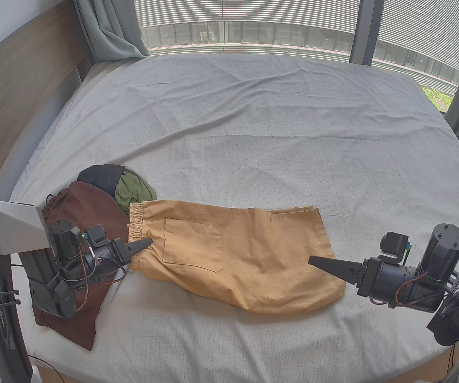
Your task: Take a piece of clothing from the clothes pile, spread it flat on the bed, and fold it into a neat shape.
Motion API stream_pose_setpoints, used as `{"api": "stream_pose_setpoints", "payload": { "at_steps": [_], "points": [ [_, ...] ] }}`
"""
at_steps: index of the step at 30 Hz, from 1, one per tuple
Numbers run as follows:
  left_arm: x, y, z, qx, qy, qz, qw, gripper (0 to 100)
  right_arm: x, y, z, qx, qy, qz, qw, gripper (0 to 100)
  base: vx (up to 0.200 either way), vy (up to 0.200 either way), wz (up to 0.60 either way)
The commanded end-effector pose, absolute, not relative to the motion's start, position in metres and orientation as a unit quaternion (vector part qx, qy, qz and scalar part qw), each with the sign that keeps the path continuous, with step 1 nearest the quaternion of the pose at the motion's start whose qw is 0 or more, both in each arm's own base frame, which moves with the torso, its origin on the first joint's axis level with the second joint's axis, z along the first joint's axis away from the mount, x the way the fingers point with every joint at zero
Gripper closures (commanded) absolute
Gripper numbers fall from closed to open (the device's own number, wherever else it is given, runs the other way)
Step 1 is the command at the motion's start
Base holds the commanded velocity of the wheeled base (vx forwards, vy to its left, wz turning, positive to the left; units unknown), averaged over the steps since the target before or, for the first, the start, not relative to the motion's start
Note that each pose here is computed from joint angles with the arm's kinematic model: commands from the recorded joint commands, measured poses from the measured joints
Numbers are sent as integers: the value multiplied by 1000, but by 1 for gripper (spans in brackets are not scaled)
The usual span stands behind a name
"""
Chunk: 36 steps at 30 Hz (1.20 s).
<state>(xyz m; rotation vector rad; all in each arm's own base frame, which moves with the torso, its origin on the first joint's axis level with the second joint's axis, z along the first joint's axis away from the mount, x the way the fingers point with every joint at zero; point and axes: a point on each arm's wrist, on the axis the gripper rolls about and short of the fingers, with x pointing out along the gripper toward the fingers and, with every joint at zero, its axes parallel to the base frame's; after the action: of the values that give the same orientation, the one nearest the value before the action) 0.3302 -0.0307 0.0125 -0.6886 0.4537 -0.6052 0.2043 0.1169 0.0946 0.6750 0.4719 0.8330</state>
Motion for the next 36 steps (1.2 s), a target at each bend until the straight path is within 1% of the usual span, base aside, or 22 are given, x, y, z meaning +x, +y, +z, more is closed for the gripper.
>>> {"api": "stream_pose_setpoints", "payload": {
  "at_steps": [1, 4, 8, 20, 26, 36],
  "points": [
    [324, -21, 26, -330, 205, -296, 872, 100, 205, 117, 93, 318, 226, 392, 833, 0, 0, 0, 0],
    [315, -7, 35, -333, 208, -326, 860, 100, 205, 118, 90, 312, 229, 392, 835, 0, 0, 0, 0],
    [313, 4, 41, -335, 204, -336, 857, 100, 206, 118, 90, 309, 228, 392, 836, 0, 0, 0, 0],
    [312, 6, 43, -333, 199, -334, 859, 100, 206, 118, 90, 309, 228, 392, 836, 0, 0, 0, 0],
    [313, 14, 44, -335, 194, -326, 863, 100, 206, 118, 90, 309, 228, 392, 836, 0, 0, 0, 0],
    [312, 14, 43, -334, 198, -338, 858, 100, 205, 118, 90, 309, 228, 393, 835, 0, 0, 0, 0]
  ]
}}
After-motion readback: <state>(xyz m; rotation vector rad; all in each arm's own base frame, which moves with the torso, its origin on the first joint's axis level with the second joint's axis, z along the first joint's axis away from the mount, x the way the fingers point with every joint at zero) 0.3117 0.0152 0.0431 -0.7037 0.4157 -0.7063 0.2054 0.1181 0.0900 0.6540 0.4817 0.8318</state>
